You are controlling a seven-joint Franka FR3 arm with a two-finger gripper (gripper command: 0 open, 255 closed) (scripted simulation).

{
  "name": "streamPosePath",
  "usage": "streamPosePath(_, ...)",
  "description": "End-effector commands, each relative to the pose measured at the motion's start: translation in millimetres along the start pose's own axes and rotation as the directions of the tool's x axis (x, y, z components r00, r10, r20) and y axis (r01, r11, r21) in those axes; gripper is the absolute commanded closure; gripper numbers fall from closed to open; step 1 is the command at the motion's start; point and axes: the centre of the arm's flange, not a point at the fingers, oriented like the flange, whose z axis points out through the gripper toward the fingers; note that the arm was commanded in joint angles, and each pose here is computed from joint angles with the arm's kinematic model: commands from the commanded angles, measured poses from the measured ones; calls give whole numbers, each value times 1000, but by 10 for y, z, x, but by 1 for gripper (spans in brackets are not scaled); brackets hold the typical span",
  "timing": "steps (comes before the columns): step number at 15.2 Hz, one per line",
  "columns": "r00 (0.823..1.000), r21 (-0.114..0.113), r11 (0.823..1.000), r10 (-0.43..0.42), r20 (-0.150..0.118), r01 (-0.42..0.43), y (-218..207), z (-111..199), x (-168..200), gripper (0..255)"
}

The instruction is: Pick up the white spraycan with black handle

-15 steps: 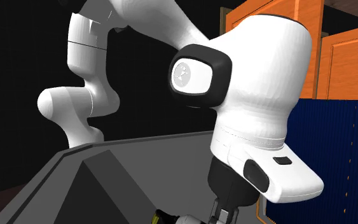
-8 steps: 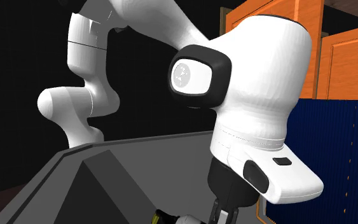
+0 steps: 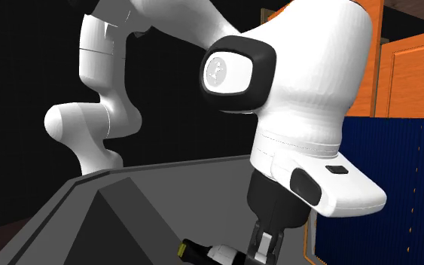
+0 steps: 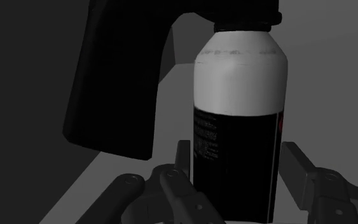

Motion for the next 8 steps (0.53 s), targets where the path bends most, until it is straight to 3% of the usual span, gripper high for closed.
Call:
streamPosePath(1, 1000, 0, 1000, 0, 0, 0, -1, -111, -29, 255)
streamPosePath(8, 1000, 0, 1000, 0, 0, 0, -19, -473, -102, 255)
